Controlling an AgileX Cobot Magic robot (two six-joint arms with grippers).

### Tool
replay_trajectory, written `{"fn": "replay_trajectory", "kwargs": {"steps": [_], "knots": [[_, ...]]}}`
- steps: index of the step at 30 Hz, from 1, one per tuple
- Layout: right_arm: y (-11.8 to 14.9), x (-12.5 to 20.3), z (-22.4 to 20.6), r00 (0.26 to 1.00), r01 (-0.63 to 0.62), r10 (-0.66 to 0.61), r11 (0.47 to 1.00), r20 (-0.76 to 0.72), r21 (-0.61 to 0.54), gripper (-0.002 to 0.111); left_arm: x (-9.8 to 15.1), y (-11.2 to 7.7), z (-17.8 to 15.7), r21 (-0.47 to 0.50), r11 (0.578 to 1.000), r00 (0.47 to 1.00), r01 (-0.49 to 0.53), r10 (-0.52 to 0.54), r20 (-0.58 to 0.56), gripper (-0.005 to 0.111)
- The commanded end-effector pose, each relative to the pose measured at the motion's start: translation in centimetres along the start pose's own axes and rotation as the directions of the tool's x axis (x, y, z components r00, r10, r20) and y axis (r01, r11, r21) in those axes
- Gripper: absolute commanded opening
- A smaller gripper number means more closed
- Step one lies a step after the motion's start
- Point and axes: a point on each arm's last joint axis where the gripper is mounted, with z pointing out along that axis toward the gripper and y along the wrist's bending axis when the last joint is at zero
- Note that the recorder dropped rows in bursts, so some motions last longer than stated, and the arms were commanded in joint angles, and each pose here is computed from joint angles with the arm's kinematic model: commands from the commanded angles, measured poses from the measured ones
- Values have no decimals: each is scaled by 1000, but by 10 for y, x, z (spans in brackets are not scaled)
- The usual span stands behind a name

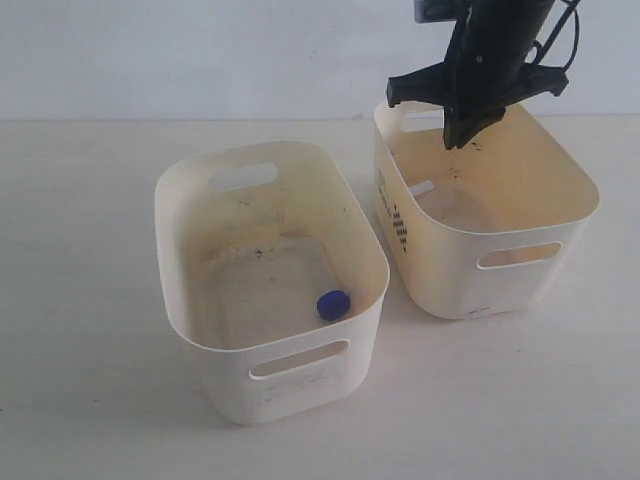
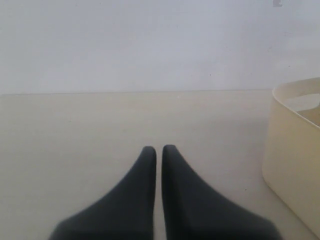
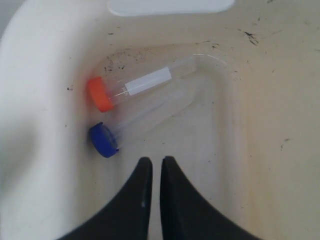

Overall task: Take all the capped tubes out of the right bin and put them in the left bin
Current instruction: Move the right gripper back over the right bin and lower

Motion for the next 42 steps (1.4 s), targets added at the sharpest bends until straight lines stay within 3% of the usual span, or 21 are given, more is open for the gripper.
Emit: {"fn": "replay_trajectory", "kwargs": {"steps": [1,17,25,42], "knots": [[-2,-2,10,1000,-4,4,1000,-2,7,7,-2,0,0,1,1000,1000,16,-16,9,4],[-2,3,24,997,-2,4,1000,-75,24,7,-2,0,0,1,1000,1000,16,-16,9,4],[-1,8,29,990,61,-60,998,-129,9,7,-2,0,0,1,1000,1000,16,-16,9,4],[2,3,10,997,48,-50,998,-55,-34,7,-2,0,0,1,1000,1000,16,-16,9,4]]}}
